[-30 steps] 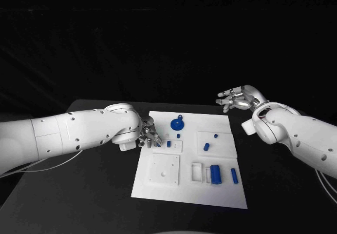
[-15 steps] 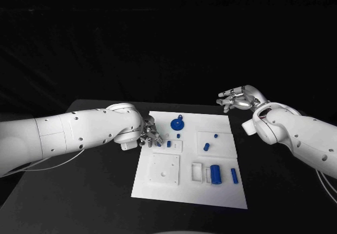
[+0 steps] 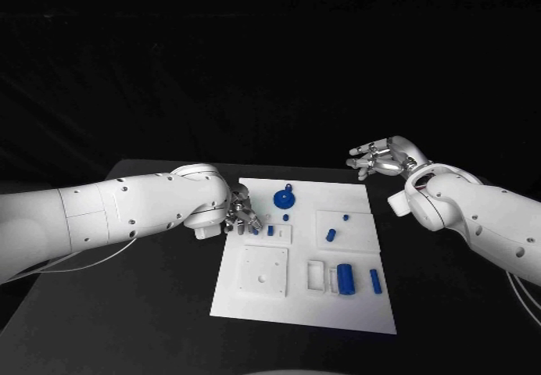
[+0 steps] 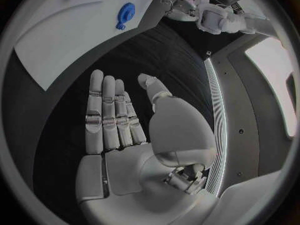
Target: Assemble the parts on the task board
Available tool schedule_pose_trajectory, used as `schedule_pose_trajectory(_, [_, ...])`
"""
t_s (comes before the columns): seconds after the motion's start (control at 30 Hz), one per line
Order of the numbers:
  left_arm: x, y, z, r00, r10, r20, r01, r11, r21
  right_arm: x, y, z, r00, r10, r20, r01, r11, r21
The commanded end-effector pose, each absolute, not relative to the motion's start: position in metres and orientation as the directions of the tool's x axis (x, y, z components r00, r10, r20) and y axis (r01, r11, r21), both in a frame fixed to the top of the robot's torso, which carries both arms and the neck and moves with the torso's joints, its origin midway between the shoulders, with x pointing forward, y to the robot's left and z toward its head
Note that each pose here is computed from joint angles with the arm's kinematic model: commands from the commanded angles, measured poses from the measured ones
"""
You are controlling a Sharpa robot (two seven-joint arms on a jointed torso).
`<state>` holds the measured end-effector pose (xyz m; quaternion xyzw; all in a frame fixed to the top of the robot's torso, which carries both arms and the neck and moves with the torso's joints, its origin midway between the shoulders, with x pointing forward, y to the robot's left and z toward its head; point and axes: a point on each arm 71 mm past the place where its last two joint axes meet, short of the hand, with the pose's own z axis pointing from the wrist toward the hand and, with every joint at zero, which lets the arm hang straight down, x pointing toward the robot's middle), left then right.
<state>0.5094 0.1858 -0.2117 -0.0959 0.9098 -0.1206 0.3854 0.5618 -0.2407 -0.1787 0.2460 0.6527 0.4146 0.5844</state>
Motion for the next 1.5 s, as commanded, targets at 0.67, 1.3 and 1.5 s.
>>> schedule_pose_trajectory(0.67, [0.507,0.190,-0.215,-0.675,-0.265,-0.689,-0.081,0.954,-0.287,0.561,-0.240,-0.179,-0.205,0.801,-0.562,-0.172,0.536,0.826])
schedule_pose_trajectory(1.3, [0.507,0.197,-0.214,-0.656,-0.300,-0.692,-0.108,0.945,-0.308,0.561,-0.241,-0.180,-0.204,0.801,-0.563,-0.169,0.538,0.826])
schedule_pose_trajectory(1.5, [0.507,0.198,-0.214,-0.651,-0.309,-0.693,-0.111,0.942,-0.315,0.561,-0.242,-0.180,-0.203,0.801,-0.563,-0.168,0.538,0.826])
